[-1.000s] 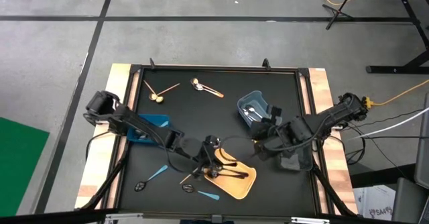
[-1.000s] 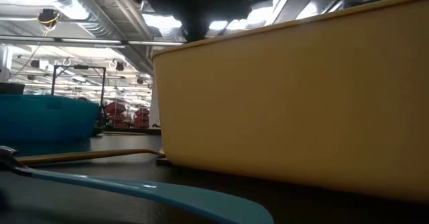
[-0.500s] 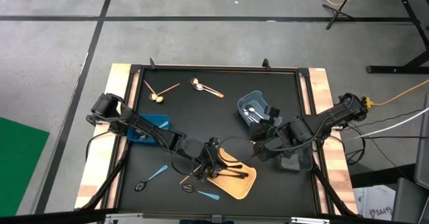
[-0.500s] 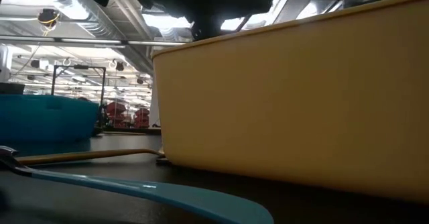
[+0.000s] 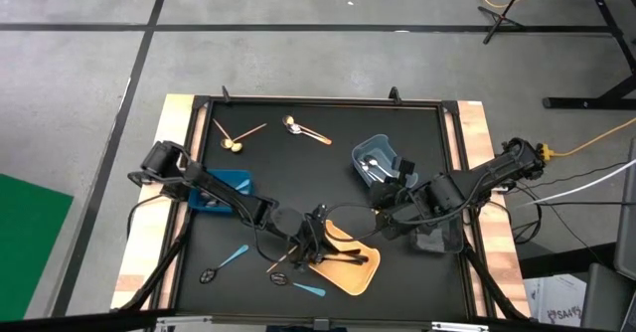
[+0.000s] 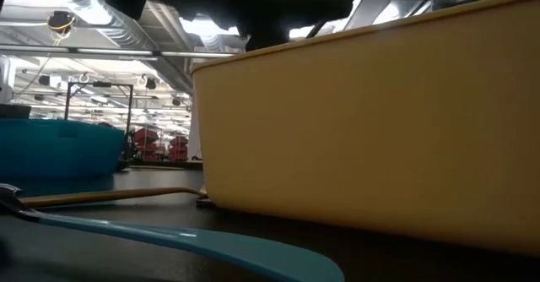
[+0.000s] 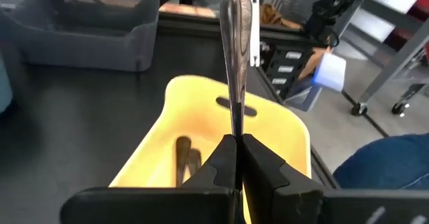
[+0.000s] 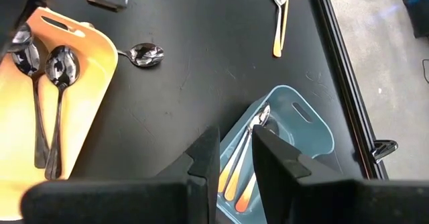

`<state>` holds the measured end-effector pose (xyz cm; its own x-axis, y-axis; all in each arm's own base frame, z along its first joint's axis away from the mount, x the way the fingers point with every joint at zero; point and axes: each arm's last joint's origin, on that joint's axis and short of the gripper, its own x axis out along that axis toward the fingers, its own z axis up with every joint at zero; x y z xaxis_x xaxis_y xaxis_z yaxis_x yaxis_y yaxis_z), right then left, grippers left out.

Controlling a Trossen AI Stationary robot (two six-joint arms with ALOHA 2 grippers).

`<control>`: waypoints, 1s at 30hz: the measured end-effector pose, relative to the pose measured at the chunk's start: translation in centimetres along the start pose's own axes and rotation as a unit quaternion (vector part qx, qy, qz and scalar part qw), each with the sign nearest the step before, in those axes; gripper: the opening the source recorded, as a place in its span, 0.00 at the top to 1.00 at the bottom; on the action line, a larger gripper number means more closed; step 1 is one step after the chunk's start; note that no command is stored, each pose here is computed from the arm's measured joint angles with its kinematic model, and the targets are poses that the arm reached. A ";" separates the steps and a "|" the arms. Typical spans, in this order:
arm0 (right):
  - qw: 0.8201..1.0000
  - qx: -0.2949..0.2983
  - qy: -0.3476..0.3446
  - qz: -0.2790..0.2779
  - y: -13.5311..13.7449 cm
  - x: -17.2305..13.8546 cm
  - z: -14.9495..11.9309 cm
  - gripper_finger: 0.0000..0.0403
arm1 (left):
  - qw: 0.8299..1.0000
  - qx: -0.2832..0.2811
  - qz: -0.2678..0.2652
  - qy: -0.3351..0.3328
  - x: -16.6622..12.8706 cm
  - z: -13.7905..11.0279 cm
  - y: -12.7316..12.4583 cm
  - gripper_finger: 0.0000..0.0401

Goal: Sort silverware by color (type)
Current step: Put the black spoon into the yellow bin

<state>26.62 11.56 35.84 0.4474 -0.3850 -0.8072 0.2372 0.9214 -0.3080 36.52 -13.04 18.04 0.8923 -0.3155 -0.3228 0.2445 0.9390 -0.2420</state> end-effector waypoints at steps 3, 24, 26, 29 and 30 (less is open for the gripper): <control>1.000 0.001 -0.002 0.001 0.0 0.0 0.0 0.81 | 1.000 0.000 -0.001 0.006 0.3 -0.5 0.1 0.99; 1.000 0.005 -0.006 0.006 0.1 0.0 0.2 0.81 | 0.999 -0.001 -0.003 0.032 1.3 -2.1 0.6 0.96; 1.000 0.006 -0.005 0.008 0.1 0.0 0.2 0.81 | 0.999 -0.001 -0.002 0.032 1.3 -2.1 0.6 0.93; 1.000 0.006 -0.005 0.008 0.1 0.0 0.2 0.81 | 0.999 -0.001 -0.002 0.032 1.3 -2.1 0.6 0.89; 1.000 0.005 -0.005 0.008 0.1 0.0 0.2 0.81 | 0.999 -0.001 -0.001 0.032 1.3 -2.1 0.6 0.88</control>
<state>26.79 11.67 35.87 0.4599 -0.3701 -0.8071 0.2390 0.9270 -0.2889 37.00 -13.13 15.53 0.8657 -0.3263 -0.3795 0.2463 0.9378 -0.2445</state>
